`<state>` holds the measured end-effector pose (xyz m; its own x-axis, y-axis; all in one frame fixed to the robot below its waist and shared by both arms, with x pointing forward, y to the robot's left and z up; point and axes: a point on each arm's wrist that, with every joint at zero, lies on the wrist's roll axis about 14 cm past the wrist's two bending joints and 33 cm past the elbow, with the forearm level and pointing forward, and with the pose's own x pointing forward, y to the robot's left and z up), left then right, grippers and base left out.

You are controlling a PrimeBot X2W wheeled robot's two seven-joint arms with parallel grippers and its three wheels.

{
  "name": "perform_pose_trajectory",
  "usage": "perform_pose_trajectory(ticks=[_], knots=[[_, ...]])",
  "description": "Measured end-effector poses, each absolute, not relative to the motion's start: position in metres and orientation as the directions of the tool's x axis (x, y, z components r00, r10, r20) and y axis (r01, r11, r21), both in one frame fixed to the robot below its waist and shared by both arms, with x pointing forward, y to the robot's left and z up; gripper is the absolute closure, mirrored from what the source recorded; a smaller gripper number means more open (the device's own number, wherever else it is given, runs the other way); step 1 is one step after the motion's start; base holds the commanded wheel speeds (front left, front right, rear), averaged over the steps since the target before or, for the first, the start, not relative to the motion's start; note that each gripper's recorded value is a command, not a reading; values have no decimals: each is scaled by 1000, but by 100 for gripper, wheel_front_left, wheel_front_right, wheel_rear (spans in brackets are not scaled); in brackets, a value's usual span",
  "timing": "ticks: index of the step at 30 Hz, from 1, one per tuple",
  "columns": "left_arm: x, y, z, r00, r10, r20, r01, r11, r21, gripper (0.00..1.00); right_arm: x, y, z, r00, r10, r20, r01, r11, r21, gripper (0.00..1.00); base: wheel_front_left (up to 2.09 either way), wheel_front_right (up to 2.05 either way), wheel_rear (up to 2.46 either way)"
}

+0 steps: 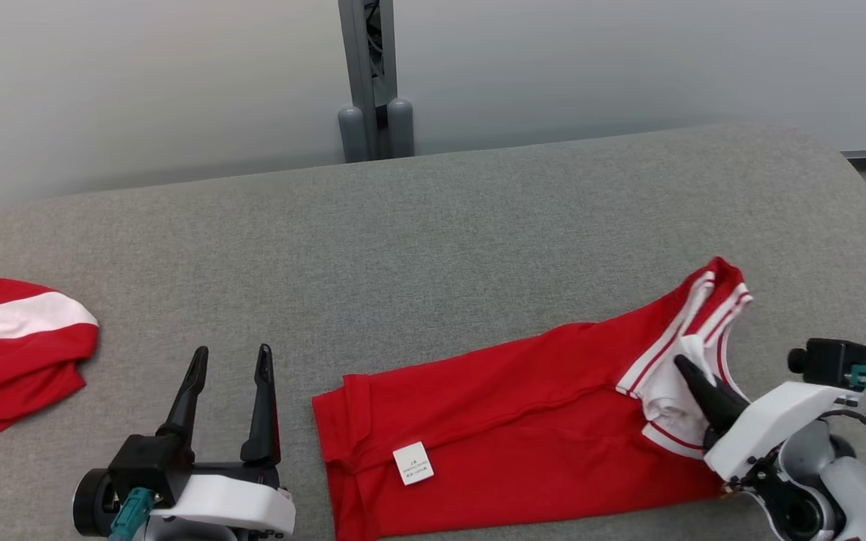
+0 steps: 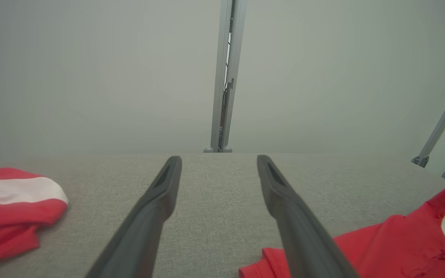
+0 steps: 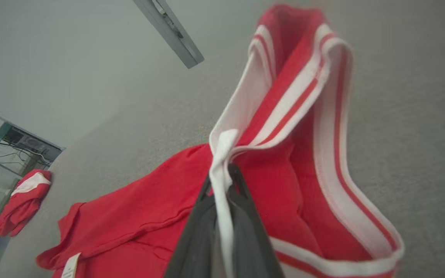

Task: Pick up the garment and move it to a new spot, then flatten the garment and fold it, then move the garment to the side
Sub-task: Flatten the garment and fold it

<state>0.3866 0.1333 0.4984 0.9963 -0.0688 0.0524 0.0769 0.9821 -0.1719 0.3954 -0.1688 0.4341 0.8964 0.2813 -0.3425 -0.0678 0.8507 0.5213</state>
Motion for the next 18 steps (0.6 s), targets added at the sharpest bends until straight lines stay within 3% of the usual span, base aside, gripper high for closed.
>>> perform_pose_trajectory(ticks=[9, 18], knots=[[384, 131, 492, 997, -66, 31, 70, 979, -189, 0, 386, -87, 462, 841, 475, -259, -125, 637, 761, 100, 0, 0, 0], [379, 149, 484, 1000, -2, 0, 2, 978, -207, 0, 357, -22, 477, 714, 670, -204, -178, 456, 872, 100, 0, 0, 0]])
